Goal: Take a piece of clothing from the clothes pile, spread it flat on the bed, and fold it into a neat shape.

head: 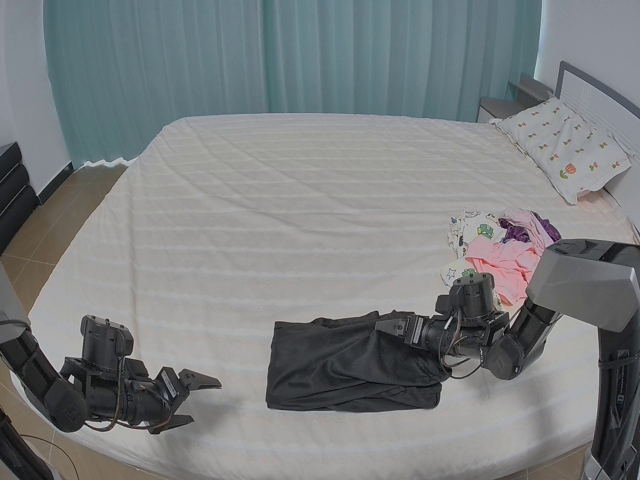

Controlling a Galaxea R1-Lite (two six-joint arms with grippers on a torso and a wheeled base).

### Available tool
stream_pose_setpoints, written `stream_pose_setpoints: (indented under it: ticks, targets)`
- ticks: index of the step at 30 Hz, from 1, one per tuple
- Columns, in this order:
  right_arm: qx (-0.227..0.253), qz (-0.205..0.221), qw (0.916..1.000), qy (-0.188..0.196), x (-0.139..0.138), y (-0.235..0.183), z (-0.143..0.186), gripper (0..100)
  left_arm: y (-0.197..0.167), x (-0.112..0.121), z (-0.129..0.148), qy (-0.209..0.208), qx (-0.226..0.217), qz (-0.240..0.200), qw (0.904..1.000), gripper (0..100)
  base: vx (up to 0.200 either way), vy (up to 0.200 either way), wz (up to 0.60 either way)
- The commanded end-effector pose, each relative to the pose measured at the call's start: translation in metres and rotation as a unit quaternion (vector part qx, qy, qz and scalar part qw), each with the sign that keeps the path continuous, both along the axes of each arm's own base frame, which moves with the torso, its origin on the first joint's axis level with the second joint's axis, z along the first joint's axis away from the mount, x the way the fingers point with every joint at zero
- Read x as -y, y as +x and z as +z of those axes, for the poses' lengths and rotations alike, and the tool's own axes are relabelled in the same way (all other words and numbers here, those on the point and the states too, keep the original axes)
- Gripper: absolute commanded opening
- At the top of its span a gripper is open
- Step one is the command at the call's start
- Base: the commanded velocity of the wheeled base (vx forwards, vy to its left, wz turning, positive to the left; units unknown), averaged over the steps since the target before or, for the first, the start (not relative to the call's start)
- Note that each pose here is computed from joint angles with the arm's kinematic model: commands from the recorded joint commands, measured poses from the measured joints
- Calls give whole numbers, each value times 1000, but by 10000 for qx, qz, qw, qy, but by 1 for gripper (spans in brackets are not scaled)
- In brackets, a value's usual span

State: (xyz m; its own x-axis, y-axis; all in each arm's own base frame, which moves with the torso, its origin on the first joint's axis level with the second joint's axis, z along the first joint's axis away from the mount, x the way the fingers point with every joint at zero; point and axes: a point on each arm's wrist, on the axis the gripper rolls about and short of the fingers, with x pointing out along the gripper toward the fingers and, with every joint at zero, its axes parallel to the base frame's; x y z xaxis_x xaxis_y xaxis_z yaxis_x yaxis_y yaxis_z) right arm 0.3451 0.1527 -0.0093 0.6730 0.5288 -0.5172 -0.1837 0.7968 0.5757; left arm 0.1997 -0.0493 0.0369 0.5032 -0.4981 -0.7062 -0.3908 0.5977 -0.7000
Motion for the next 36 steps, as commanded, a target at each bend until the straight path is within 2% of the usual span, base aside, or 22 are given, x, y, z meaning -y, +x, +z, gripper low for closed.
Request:
stream_pose_setpoints:
  ticks: [1,9,10,15,21,27,36]
  targets:
    - [-97,213,9995,-199,15,-8,-9,100,0,0,-2,9,-43,1,10000,100,0,0,0]
    - [-129,425,9989,-159,22,-17,-6,100,0,0,-2,11,-51,1,10000,100,0,0,0]
    - [-160,469,9987,-137,23,-19,-5,0,1,0,-2,9,-43,1,10000,100,0,0,0]
    - [-206,562,9980,-193,28,-27,-4,0,1,0,-2,9,-43,1,10000,100,0,0,0]
    - [-237,470,9984,-189,40,-30,-1,0,1,0,-2,11,-51,1,10000,100,0,0,0]
    - [-454,549,9972,-211,49,-53,1,0,1,0,-2,11,-51,1,10000,100,0,0,0]
    - [-397,591,9973,-170,54,-79,-6,0,1,0,-2,11,-51,1,10000,100,0,0,0]
